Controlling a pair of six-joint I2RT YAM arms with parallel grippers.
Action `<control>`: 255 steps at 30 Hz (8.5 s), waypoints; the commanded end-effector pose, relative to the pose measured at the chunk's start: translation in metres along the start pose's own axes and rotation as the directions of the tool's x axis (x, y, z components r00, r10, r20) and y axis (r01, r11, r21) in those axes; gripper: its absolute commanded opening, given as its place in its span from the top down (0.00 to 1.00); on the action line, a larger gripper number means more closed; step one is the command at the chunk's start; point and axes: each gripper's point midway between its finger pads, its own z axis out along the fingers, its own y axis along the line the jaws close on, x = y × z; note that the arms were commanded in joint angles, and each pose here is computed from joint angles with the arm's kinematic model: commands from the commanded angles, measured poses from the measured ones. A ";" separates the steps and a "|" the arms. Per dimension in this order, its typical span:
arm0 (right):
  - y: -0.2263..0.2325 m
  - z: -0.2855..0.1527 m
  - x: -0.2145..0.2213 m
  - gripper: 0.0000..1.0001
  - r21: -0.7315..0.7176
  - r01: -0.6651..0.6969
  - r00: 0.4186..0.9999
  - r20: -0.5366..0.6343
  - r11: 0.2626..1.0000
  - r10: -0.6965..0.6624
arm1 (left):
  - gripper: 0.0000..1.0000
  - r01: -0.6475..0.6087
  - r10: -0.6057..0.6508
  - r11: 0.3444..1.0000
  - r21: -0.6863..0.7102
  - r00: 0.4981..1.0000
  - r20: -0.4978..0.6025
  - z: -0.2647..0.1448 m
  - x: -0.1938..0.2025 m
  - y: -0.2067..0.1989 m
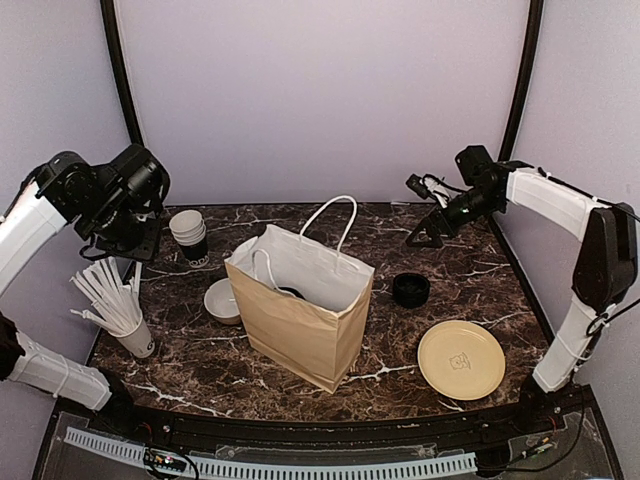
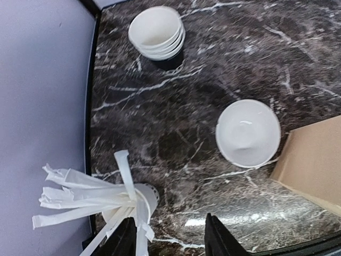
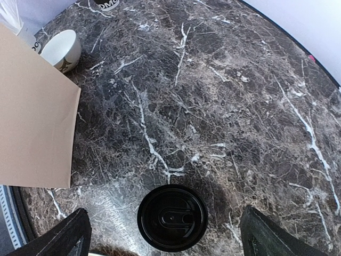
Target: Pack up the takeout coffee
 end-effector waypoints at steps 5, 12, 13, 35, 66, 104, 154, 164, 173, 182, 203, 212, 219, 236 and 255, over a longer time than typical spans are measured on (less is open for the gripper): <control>0.016 -0.007 -0.008 0.01 -0.062 0.047 0.998 0.052 0.997 -0.044 | 0.54 0.042 -0.059 0.986 -0.160 0.993 -0.106 0.055 0.015 0.025; 0.018 -0.005 -0.003 0.01 -0.067 0.044 0.998 0.046 0.997 -0.041 | 0.51 0.045 -0.073 0.968 -0.245 0.992 -0.103 0.083 0.007 0.043; 0.018 -0.004 -0.003 0.01 -0.071 0.043 0.998 0.044 0.997 -0.040 | 0.48 0.056 -0.083 0.965 -0.257 0.992 -0.095 0.088 0.005 0.046; 0.013 0.008 0.003 0.04 -0.104 0.018 1.000 0.015 0.994 -0.016 | 1.00 0.102 -0.125 0.956 -0.277 0.990 -0.066 0.079 -0.023 0.070; 0.015 0.006 -0.002 0.03 -0.132 0.024 1.000 0.004 0.991 -0.024 | 1.00 -0.103 -0.378 0.796 0.596 0.684 0.624 -0.181 -0.198 -0.001; 0.019 0.012 0.011 0.02 -0.148 0.016 1.000 -0.013 0.989 -0.019 | 0.01 -0.143 -0.050 0.642 0.753 0.973 0.227 -0.071 -0.103 -0.165; 0.030 0.025 0.025 0.01 -0.249 0.009 0.999 -0.029 0.969 -0.017 | 0.60 0.333 -0.367 0.845 -0.419 0.930 0.000 0.054 0.027 0.111; 0.031 0.025 0.023 0.02 -0.260 0.002 1.000 -0.026 0.966 -0.009 | 0.87 0.320 -0.356 0.848 -0.423 0.934 -0.008 0.061 0.031 0.112; 0.031 0.025 0.022 0.02 -0.258 0.001 1.000 -0.024 0.966 -0.007 | 1.00 0.326 -0.350 0.860 -0.393 0.937 0.012 0.039 0.019 0.115; 0.029 0.030 0.024 0.01 -0.263 -0.007 0.999 -0.038 0.965 -0.004 | 1.00 0.353 -0.329 0.913 -0.203 0.933 0.145 -0.016 -0.033 0.110; 0.026 0.018 0.019 0.01 -0.204 0.018 0.998 -0.060 0.979 -0.031 | 1.00 -0.253 -0.439 0.496 0.830 0.752 0.492 -0.210 -0.199 -0.047; 0.024 0.015 0.018 0.01 -0.184 0.024 0.997 -0.064 0.983 -0.037 | 1.00 -0.235 -0.417 0.240 0.942 0.851 0.319 -0.222 -0.183 -0.079; 0.024 0.014 0.018 0.01 -0.180 0.025 0.997 -0.069 0.983 -0.038 | 1.00 -0.159 -0.299 0.181 0.971 0.931 0.208 -0.199 -0.151 -0.109; 0.024 0.009 0.024 0.02 -0.160 0.027 0.995 -0.093 0.987 -0.043 | 1.00 0.027 0.042 0.026 0.999 0.999 -0.028 -0.120 -0.077 -0.231; -0.009 -0.037 -0.006 0.01 0.128 0.080 0.996 -0.038 0.988 -0.076 | 0.01 -0.157 0.108 0.553 0.818 0.987 0.117 -0.044 -0.117 -0.200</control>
